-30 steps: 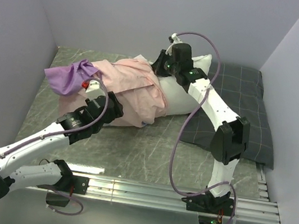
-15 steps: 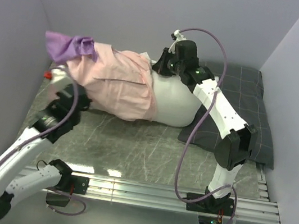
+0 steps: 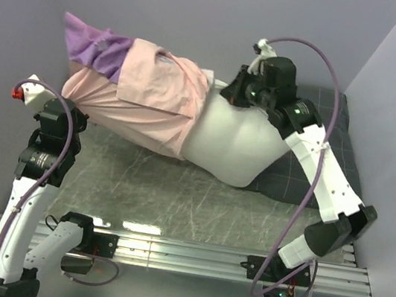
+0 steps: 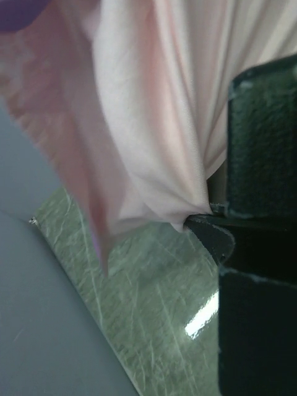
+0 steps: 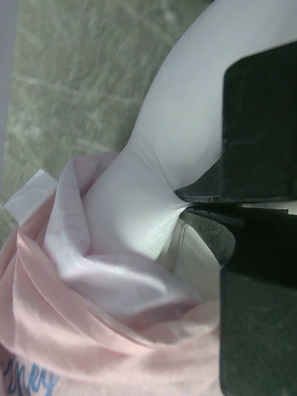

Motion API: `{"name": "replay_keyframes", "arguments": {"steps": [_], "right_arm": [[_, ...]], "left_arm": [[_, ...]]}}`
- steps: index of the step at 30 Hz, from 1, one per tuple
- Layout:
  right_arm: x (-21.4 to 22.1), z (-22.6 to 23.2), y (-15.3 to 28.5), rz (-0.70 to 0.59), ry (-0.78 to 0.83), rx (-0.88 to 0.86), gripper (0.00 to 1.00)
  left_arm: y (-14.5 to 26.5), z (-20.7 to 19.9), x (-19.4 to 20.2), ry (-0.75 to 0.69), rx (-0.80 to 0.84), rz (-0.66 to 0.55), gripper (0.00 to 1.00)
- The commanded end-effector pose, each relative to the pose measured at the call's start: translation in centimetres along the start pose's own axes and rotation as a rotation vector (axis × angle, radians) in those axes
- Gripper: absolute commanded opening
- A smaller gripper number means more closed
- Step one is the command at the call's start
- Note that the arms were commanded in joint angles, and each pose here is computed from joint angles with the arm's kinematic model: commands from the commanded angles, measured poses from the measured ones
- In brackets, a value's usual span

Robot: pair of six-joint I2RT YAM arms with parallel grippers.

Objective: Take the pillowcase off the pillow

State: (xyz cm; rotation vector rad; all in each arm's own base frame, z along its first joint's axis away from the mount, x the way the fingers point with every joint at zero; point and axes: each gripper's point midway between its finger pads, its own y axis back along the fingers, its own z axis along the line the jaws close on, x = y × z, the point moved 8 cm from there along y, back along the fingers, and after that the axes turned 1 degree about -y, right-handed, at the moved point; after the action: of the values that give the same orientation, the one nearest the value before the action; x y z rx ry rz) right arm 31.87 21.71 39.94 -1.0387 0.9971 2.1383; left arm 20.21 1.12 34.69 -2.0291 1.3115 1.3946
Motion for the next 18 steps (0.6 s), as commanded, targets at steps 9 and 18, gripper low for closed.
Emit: {"name": "replay_keyframes", "arguments": {"steps": [9, 18], "right_arm": [[1.5, -10.1, -2.9, 0.019, -0.027, 0.306, 0.06], [0.8, -5.4, -2.9, -0.086, 0.137, 0.266, 0.68]], "left_arm": [[-1.8, 0.5, 1.8, -0.014, 0.090, 0.090, 0.01], [-4.2, 0.4, 7.2, -0.005, 0.145, 0.249, 0.01]]}}
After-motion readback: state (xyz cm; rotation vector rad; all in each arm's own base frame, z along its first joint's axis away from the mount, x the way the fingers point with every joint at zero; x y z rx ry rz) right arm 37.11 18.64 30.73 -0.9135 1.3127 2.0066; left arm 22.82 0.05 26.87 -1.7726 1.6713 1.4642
